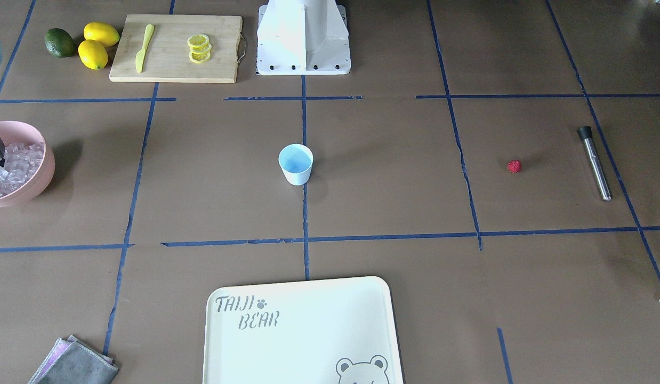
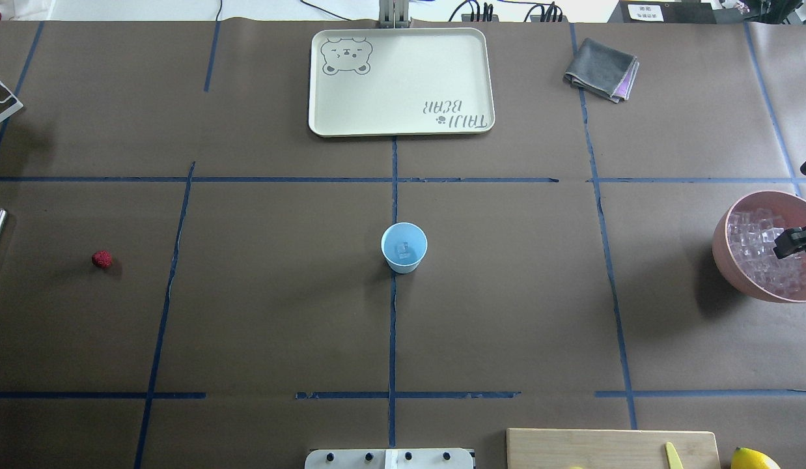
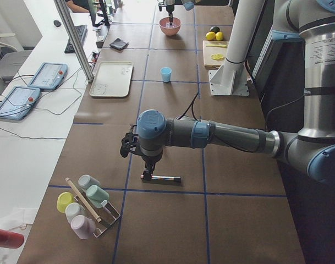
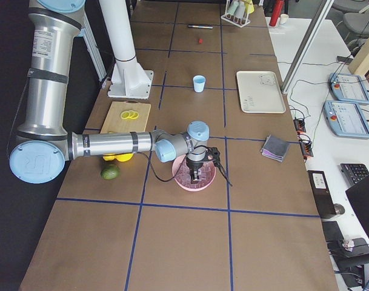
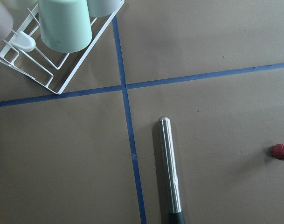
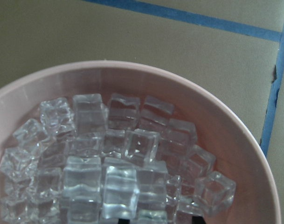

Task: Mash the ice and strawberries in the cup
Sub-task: 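Lower the right gripper into the bowl and grasp another ice cube, then carry the second ice cube with the right gripper over the cup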

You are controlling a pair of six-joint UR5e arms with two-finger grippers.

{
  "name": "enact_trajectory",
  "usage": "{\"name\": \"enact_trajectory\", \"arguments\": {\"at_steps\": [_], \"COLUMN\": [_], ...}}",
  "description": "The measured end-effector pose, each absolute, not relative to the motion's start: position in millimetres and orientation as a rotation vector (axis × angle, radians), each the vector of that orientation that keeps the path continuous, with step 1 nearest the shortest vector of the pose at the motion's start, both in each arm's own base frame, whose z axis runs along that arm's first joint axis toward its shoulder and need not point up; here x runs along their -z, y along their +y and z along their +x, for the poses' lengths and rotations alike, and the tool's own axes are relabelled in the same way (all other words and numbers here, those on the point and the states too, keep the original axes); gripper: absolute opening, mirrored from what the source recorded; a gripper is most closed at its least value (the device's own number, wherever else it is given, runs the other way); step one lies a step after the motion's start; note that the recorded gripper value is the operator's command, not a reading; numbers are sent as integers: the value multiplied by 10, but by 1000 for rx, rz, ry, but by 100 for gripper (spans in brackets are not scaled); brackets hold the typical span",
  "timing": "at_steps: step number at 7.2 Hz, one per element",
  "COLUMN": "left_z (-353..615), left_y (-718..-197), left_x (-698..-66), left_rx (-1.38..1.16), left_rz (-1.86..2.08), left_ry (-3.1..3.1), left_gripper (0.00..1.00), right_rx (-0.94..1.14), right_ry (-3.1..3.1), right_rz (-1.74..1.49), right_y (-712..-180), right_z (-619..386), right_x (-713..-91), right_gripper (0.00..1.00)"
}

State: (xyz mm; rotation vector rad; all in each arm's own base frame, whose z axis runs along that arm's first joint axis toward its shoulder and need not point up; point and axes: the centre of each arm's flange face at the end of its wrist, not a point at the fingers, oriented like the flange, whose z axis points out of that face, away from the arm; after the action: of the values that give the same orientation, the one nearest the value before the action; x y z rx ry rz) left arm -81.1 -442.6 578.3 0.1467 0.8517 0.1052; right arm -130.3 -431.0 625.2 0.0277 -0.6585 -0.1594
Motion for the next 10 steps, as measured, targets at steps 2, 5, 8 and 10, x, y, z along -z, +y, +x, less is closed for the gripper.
{"name": "enact_trajectory", "arguments": {"at_steps": [2, 5, 8, 10], "left_z": [-810, -810, -813, -815], "left_y": [-4426, -4426, -4423, -4419], "left_x": [-5769, -5753, -5746, -5747], "left_rx": [-106, -99, -92, -91], "left_rz": [149, 148, 147, 147], "left_ry": [851, 853, 854, 854], "left_gripper": [100, 100, 100, 100], "right_rx": [159, 160, 159, 150], "right_ry": [-661, -662, -666, -655], "right_rz": [25, 27, 39, 37], "right_y": [-4296, -4290, -4150, -4021], "right_z": [-1298, -1293, -1189, -1096], "right_x": [-6252, -6242, -5906, -5226], "right_gripper": [43, 0, 0, 0]}}
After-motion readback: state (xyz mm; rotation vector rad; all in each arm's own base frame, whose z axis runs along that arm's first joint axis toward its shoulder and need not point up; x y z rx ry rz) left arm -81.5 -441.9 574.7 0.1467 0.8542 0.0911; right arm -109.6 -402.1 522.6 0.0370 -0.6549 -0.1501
